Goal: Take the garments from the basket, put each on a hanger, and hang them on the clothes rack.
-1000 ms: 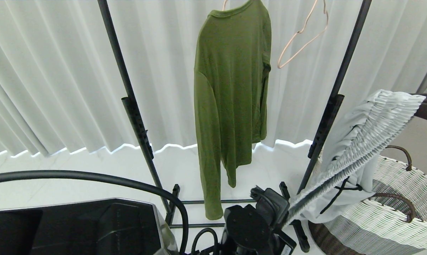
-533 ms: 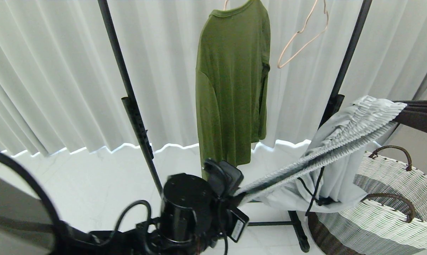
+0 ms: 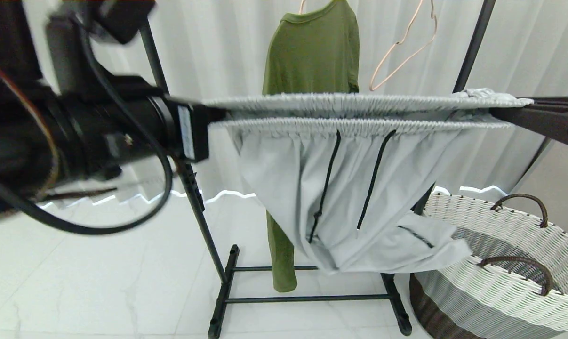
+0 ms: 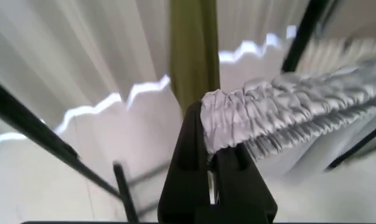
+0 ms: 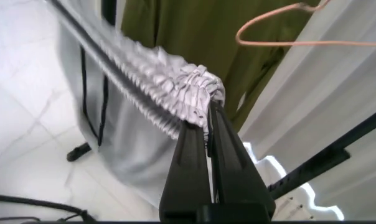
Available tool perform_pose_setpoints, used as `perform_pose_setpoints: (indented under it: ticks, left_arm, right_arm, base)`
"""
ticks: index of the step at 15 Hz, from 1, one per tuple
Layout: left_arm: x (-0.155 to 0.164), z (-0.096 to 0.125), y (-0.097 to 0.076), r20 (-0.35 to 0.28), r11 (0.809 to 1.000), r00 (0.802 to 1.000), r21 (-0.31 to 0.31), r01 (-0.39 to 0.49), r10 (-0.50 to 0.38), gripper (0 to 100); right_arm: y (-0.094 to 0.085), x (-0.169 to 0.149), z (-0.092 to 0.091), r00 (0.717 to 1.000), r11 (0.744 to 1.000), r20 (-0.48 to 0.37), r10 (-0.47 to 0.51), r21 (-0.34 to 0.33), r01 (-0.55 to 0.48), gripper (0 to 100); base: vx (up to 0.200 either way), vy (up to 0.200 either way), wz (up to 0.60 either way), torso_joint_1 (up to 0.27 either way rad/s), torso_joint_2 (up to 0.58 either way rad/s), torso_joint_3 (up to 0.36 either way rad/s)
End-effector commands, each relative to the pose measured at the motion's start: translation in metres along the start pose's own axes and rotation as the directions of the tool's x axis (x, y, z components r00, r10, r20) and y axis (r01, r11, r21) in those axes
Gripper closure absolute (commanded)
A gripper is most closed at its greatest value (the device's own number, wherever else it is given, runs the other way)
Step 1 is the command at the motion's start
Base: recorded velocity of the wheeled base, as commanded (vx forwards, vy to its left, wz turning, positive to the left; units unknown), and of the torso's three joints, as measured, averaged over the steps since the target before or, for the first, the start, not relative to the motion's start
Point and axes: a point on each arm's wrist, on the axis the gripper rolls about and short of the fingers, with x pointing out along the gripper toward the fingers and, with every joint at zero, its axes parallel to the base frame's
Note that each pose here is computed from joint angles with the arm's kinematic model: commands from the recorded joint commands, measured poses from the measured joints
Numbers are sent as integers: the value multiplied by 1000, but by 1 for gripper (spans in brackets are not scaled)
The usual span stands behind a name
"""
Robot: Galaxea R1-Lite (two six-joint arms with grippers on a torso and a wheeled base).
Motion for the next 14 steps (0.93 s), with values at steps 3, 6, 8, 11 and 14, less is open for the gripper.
perform_pose_setpoints:
  ticks: [3, 6, 8, 11, 14]
  left_arm:
    - [-49, 90, 21, 225, 999, 973, -36, -32, 40, 100]
    - [-59, 74, 20, 185, 994, 982, 99, -46, 27, 100]
    - [-71, 61, 15, 163, 983, 986, 182, -14, -16, 100]
    - [-73, 59, 4, 161, 981, 985, 191, 31, -63, 100]
    - [-57, 71, -1, 170, 983, 985, 184, -13, -19, 100]
  right_arm:
    - [-9, 5, 29, 996, 999, 82, -42, -29, 45, 100]
    - [-13, 9, 42, 992, 996, 113, -53, -65, 61, 100]
    - [-14, 4, 51, 993, 991, 109, -37, -123, 51, 100]
    - [-14, -12, 64, 997, 989, 77, 1, -149, 11, 100]
    - [-17, -48, 71, 999, 987, -11, 44, -152, -45, 100]
  base:
    - [0, 0, 0, 0, 0, 0]
    - [0, 0, 0, 0, 0, 0]
    - [0, 0, 0, 0, 0, 0]
    - [0, 0, 0, 0, 0, 0]
    - [0, 0, 0, 0, 0, 0]
